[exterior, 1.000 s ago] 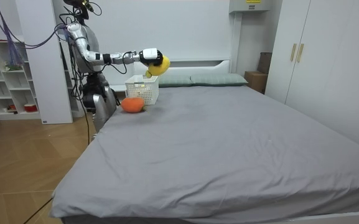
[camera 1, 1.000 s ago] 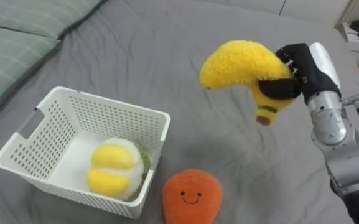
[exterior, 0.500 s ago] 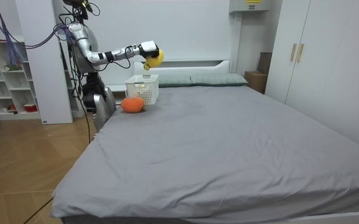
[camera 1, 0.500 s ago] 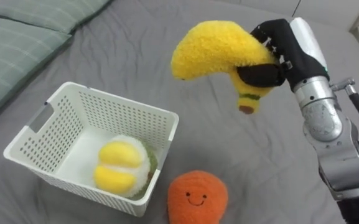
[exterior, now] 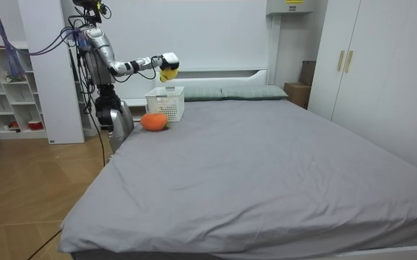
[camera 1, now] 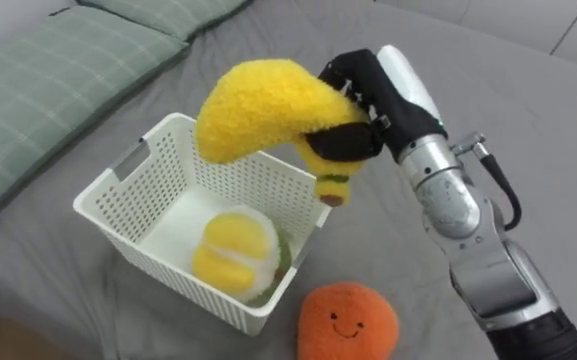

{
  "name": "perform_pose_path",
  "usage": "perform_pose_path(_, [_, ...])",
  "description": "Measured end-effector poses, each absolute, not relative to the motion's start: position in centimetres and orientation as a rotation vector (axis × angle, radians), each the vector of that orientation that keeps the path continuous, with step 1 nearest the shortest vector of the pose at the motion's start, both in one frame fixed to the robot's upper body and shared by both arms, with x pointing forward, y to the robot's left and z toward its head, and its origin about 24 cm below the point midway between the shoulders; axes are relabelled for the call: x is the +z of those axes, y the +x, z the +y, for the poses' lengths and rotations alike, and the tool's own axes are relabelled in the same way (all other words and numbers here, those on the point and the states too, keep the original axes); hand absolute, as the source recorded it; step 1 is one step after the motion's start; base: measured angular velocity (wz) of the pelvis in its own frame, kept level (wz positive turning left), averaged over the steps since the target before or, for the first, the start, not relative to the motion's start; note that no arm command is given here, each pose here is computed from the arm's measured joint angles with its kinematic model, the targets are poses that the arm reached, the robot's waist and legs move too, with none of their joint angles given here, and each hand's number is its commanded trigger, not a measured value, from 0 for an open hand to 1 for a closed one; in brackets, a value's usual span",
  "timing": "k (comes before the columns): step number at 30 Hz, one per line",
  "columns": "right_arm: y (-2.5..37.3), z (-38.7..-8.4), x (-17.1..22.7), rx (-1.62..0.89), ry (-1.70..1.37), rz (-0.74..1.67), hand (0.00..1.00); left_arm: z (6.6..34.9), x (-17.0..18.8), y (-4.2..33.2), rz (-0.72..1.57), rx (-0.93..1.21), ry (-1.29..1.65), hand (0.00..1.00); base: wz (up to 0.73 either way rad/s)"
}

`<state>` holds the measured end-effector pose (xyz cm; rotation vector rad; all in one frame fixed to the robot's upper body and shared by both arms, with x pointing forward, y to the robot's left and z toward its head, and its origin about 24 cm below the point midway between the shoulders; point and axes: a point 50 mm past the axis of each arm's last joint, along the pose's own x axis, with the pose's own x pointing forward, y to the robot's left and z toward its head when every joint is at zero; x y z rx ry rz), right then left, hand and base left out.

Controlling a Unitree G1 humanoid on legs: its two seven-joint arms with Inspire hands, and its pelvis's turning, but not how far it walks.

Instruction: Collect toys from the bed

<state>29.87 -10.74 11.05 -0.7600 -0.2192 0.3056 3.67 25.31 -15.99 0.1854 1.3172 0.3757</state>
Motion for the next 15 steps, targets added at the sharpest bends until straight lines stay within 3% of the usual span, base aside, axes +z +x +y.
perform_pose_path(1, [29.8, -10.5, 11.1, 0.315, -0.761, -0.221, 1.00, 25.3, -16.0, 3.7, 1.316, 0.373, 0.191, 0.00, 0.14])
perform_pose_path(4, [29.7, -9.4, 10.9, 0.367, -0.772, -0.213, 0.49, 25.4, -15.9, 3.8, 1.325, 0.359, 0.207, 0.00, 0.15])
perform_pose_path(5, [29.6, -8.9, 10.8, 0.379, -0.756, -0.204, 0.00, 25.4, -15.9, 3.8, 1.328, 0.360, 0.209, 0.00, 0.10])
perform_pose_path(15, [29.8, -7.0, 9.7, 0.438, -0.668, -0.147, 0.00, 25.4, -15.8, 4.4, 1.335, 0.342, 0.243, 0.00, 0.06])
